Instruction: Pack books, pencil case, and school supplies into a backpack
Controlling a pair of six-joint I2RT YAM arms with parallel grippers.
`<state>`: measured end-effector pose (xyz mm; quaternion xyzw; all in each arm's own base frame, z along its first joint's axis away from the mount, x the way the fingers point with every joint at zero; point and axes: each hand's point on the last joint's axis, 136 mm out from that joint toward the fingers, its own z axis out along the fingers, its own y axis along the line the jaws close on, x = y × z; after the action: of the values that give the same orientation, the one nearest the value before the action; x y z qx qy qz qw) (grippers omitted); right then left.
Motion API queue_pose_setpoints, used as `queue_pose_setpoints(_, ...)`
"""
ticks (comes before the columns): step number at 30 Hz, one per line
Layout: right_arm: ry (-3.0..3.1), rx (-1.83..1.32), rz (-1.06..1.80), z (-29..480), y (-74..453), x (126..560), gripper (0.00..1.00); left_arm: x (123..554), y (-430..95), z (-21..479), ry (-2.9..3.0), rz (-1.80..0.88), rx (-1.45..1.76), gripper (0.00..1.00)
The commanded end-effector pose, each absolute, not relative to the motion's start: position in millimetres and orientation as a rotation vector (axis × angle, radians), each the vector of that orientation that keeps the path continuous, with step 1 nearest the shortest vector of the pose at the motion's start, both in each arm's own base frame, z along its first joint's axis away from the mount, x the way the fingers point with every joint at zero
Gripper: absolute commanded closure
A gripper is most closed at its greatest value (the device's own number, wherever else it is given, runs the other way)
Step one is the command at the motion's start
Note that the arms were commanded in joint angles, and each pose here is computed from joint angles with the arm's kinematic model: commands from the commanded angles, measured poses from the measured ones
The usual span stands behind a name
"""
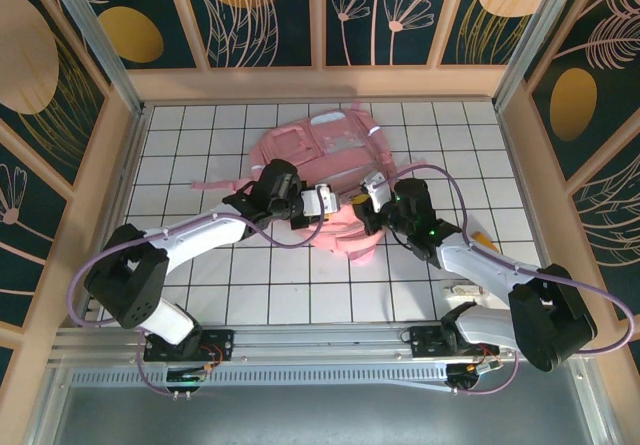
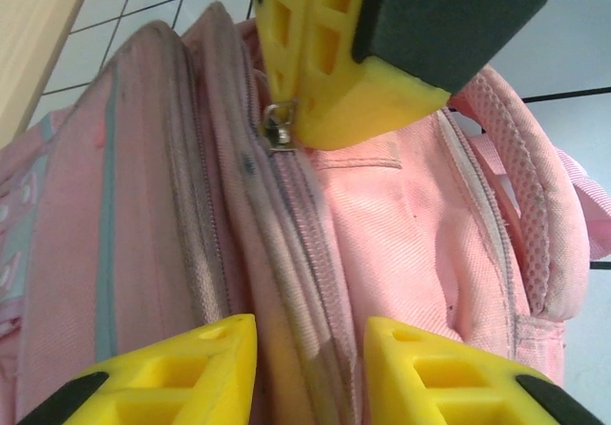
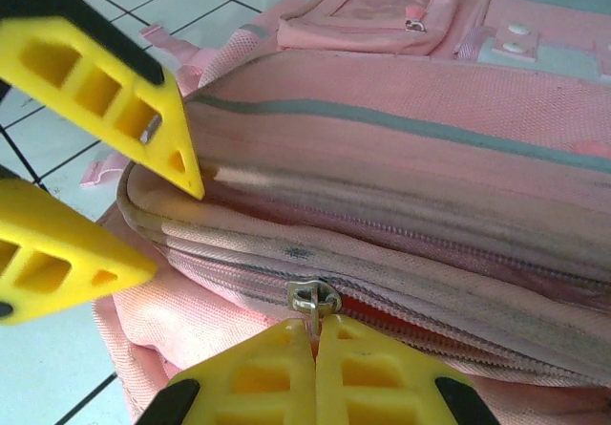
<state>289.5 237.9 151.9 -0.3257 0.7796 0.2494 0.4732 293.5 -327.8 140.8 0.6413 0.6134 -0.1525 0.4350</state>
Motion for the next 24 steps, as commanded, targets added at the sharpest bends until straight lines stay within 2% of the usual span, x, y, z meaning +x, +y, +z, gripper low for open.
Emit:
queue_pose_setpoints(1, 1.748, -0.774, 0.678, 204.5, 253.9, 293.7, 1.00, 288.4, -334.2, 125.0, 1.585, -0.395, 1.630, 0.62)
queue_pose_setpoints(6, 1.736, -0.794, 0.687, 206.3, 260.8, 289.1, 1.00, 316.5, -337.5, 128.7, 1.691, -0.313, 1.483, 0.60)
queue_pose_setpoints(10, 1.708, -0.827, 0.706, 208.9, 265.4, 281.2, 1.00, 335.1, -331.4, 128.3, 1.745, -0.222, 1.398, 0.63)
queue_pose_setpoints(12, 1.703, -0.827, 0.707, 209.8, 265.2, 280.0, 1.00, 337.1, -330.8, 130.7, 1.738, -0.208, 1.392, 0.78)
queue_pose_setpoints(14, 1.713, -0.821, 0.685, 208.4, 262.8, 281.8, 1.00, 335.7, -331.2, 132.9, 1.715, -0.205, 1.408, 1.00)
queue_pose_setpoints(19, 1.829, -0.768, 0.546, 185.6, 242.4, 299.5, 1.00, 325.9, -327.8, 147.8, 1.602, -0.178, 1.466, 1.00)
queue_pose_setpoints(24, 1.994, -0.577, 0.385, 160.7, 194.3, 331.6, 1.00, 311.0, -317.0, 151.8, 1.537, -0.180, 1.524, 1.00)
